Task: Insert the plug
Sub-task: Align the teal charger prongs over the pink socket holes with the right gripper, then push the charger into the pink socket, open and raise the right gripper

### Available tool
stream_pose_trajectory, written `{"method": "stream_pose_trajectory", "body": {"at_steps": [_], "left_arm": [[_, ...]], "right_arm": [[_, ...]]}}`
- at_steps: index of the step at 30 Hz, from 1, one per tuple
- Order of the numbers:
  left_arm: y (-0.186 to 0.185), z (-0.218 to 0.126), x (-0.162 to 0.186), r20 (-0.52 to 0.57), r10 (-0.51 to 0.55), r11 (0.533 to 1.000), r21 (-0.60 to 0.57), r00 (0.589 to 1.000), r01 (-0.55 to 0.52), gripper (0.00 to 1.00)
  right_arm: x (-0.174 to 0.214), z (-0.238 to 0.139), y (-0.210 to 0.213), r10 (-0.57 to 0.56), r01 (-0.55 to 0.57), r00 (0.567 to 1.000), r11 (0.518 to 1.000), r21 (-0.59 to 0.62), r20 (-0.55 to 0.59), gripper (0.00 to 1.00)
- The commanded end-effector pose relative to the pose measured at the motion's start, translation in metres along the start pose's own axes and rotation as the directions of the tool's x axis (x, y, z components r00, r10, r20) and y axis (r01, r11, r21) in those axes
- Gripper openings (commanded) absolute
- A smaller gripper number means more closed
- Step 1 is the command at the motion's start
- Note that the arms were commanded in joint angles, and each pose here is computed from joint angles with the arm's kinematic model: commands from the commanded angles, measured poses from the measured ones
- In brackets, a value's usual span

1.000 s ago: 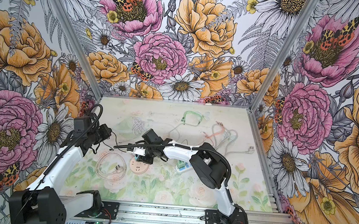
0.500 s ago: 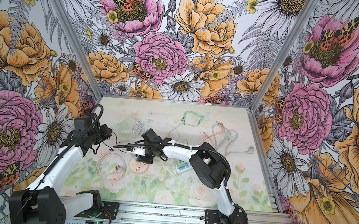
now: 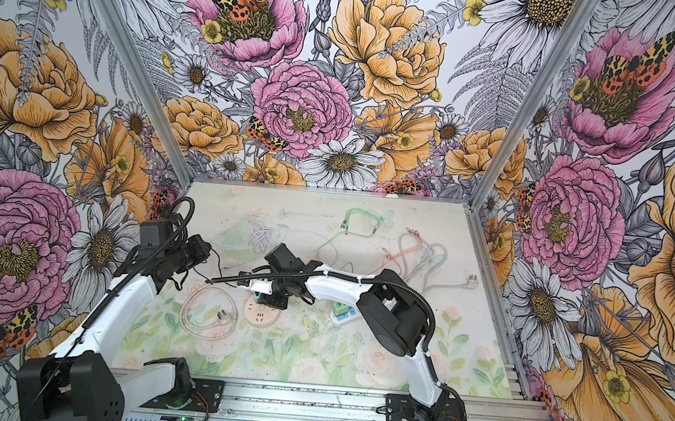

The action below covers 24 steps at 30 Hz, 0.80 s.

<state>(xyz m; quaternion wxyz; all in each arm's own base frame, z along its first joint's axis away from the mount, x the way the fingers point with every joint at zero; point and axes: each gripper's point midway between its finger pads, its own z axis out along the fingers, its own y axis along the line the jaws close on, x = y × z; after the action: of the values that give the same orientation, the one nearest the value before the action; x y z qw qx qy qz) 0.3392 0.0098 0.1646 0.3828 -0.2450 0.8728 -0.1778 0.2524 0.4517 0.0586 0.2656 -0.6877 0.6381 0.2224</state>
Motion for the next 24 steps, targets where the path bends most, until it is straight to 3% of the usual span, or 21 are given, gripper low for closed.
{"method": "stream_pose_trajectory", "body": {"at_steps": [1,6,24], "left_arm": [[-0.009,-0.005,-0.002,0.004,0.006,1.0,0.027,1.0,-0.006,0.13],[-0.008,-0.006,0.0,0.004,0.003,1.0,0.026,1.0,-0.003,0.13],[-0.007,-0.009,0.004,0.007,0.001,1.0,0.029,1.0,-0.002,0.14]], "right_arm": [[0.122,0.008,0.06,0.077,-0.15,0.911,0.977,-0.149,-0.406,0.28],[0.115,0.003,0.05,0.093,-0.149,0.913,0.983,-0.111,-0.397,0.34],[0.086,-0.026,0.031,0.125,-0.151,0.943,0.987,-0.061,-0.308,0.35]]}}
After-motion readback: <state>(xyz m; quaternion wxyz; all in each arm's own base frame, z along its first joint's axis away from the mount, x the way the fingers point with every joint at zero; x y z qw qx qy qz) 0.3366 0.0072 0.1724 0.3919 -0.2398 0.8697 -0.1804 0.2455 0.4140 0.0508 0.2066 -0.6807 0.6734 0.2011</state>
